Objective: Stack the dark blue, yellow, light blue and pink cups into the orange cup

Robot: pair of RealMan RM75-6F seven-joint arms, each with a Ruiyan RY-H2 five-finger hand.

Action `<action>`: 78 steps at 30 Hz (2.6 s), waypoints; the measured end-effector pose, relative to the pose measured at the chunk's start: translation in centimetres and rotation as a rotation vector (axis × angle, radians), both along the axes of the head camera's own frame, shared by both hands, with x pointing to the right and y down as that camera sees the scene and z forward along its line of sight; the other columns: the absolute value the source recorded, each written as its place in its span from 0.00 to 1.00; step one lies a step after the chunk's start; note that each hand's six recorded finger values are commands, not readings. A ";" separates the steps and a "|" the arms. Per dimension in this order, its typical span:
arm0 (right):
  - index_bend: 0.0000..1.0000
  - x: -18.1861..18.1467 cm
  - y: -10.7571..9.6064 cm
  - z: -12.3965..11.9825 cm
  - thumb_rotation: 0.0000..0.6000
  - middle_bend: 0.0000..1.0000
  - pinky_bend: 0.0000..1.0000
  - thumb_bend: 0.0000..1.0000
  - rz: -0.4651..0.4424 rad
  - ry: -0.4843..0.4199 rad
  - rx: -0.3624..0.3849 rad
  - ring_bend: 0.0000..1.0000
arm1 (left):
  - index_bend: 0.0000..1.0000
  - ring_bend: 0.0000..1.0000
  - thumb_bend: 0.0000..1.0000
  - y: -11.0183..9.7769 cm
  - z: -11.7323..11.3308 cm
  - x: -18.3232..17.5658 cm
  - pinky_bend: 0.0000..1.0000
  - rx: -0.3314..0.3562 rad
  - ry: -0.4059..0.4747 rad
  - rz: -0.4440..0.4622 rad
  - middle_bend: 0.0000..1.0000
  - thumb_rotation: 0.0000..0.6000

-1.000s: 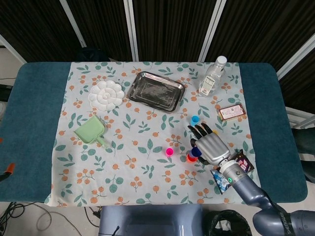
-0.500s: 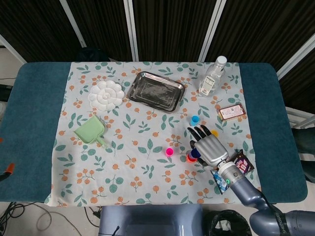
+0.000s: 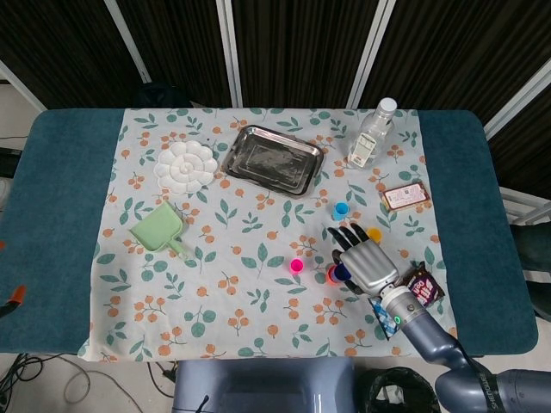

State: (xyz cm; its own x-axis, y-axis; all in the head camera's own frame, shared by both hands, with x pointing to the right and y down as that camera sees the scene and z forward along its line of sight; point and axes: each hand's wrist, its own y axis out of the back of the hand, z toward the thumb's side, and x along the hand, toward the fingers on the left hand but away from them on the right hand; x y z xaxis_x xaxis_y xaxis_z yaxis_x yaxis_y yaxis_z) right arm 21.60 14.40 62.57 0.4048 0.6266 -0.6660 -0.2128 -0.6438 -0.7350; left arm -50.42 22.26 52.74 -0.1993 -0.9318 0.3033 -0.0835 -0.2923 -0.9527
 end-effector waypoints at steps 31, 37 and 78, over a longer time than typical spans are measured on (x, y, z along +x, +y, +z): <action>0.17 3.8 -3.9 -1.6 1.00 0.00 0.05 0.41 0.149 0.023 0.094 0.05 | 0.21 0.00 0.22 0.0 0.0 0.1 0.00 0.002 0.002 0.001 0.12 1.00; 0.19 6.8 -6.8 -0.7 1.00 0.00 0.05 0.41 0.217 0.086 0.123 0.05 | 0.21 0.00 0.22 0.0 0.0 0.1 0.00 0.002 0.001 -0.001 0.12 1.00; 0.36 8.4 -6.5 6.7 1.00 0.00 0.05 0.41 0.217 0.176 -0.032 0.05 | 0.21 0.00 0.22 0.0 0.0 -0.3 0.00 0.002 -0.009 -0.016 0.12 1.00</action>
